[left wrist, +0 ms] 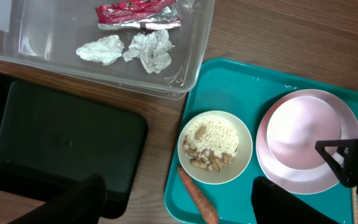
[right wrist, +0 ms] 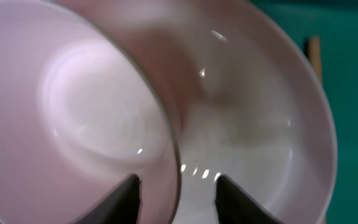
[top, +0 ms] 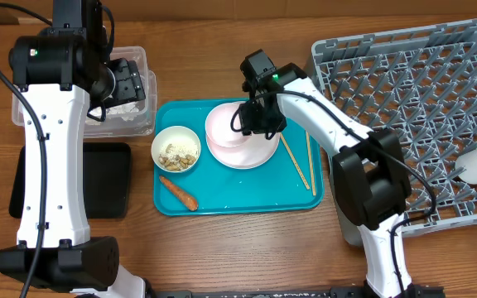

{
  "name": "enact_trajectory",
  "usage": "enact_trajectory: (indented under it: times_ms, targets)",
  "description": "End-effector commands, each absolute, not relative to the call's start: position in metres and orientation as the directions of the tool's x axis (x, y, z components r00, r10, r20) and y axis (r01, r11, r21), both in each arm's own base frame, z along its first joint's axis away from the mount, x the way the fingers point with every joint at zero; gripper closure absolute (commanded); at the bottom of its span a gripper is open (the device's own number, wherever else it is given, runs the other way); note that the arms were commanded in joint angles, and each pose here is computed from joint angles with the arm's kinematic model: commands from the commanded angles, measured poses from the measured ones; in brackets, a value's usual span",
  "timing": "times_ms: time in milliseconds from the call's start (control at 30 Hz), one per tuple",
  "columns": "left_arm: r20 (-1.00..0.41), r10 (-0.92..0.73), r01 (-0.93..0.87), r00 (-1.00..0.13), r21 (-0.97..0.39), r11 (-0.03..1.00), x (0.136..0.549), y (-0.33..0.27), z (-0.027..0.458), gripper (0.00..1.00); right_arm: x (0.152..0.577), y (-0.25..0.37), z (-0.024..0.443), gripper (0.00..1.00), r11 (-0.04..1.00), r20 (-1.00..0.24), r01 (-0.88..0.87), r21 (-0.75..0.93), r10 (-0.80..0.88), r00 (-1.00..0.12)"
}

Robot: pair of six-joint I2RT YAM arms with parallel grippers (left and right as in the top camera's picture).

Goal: Sort waste into correct bins and load items into the dishwasher
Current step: 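Grasp the pink bowl from the plate with the right gripper and lift, then carry the pink bowl right and set it in the dish rack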

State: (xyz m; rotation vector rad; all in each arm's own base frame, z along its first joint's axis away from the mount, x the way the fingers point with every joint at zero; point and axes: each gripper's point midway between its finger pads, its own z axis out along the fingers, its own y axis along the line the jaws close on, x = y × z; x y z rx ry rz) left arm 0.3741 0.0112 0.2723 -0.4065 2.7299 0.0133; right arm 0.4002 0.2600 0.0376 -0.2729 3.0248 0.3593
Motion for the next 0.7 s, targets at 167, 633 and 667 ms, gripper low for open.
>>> enact_trajectory:
  times_ms: [167,633,667]
  targets:
    - [-0.372,-0.292,-0.291,-0.881,-0.060,0.955,0.374,0.010,0.275,0.23,0.407,0.251,0.037,0.96,0.969,-0.109,-0.139,0.203,-0.119,-0.987]
    - [-0.374,-0.292,-0.291,-0.881,-0.059,0.955,0.375,0.010,0.275,0.23,0.482,0.078,0.265,0.96,0.991,-0.611,0.123,-0.061,0.060,-0.789]
    - [-0.374,-0.292,-0.291,-0.880,-0.060,0.955,0.375,0.010,0.275,0.23,0.483,0.059,0.277,0.96,0.981,-0.644,0.173,-0.086,0.078,-0.761]
